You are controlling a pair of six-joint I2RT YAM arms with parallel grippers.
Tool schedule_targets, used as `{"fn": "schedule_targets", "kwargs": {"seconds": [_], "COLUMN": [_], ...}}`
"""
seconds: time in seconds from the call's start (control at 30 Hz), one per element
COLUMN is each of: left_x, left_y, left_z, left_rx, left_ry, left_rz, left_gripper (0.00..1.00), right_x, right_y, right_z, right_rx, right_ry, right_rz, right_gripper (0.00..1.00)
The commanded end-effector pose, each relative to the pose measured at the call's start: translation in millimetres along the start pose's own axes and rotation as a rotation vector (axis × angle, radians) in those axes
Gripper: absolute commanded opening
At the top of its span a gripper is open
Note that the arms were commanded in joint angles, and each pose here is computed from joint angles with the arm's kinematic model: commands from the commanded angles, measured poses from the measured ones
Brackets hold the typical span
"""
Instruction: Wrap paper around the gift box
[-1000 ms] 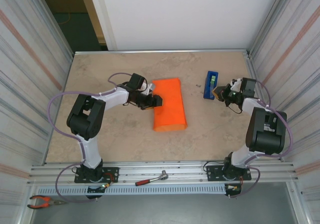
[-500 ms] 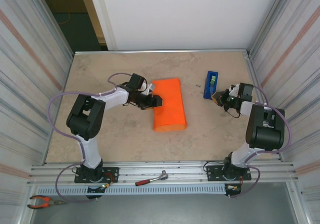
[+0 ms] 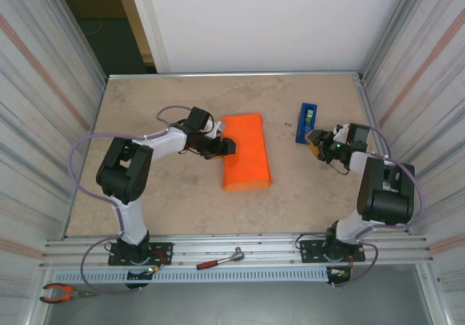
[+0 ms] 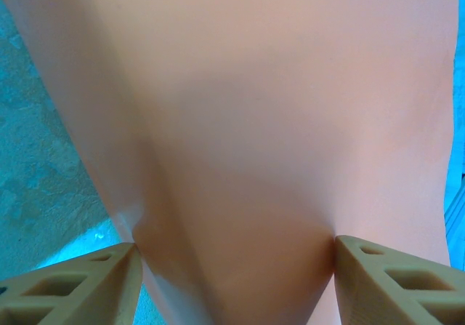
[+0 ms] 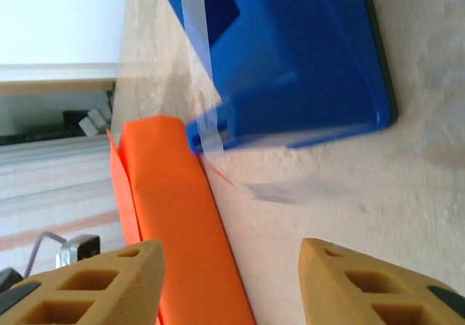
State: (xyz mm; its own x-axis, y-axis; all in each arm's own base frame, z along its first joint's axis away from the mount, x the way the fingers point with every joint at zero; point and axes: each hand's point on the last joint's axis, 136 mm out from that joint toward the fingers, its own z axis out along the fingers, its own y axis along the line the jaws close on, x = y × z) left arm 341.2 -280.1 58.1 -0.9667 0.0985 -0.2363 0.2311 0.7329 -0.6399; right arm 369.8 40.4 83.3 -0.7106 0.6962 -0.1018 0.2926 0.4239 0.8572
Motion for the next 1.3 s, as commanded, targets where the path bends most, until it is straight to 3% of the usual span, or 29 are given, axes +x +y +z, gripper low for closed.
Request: {"fn": "schedule_targets", "kwargs": {"seconds": [0.0,0.17,0.4,0.63,1.27], "left_x": [62,64,64,65,65], "left_y": [67,68,68,68,68], "left_z": [12,13,13,12,11], "left_rx": [-0.245,-0.245,-0.245,-0.248,-0.252], "left_ry": [0.176,0.180,0.180,0.183,0.181], "left_rz": [-0.108,-0.110,-0.109,-0.108,-0.108], "left_gripper": [0.67,0.67,0.67,0.67,0.67], "right_x": [12,4,-37,-65,-59], "right_y": [1,8,18,21,11], "right_z": [-10,-19,-14,9,51], "right_rx": [0.014,0.041,0.105,0.086,0.103], "right_ry": [0.014,-0.029,-0.069,-0.038,0.090], "right_rz": [0.008,-0.028,-0.091,-0.094,-0.117], "right_gripper": [0.57,0.58,0.58,0.48,0.35]}}
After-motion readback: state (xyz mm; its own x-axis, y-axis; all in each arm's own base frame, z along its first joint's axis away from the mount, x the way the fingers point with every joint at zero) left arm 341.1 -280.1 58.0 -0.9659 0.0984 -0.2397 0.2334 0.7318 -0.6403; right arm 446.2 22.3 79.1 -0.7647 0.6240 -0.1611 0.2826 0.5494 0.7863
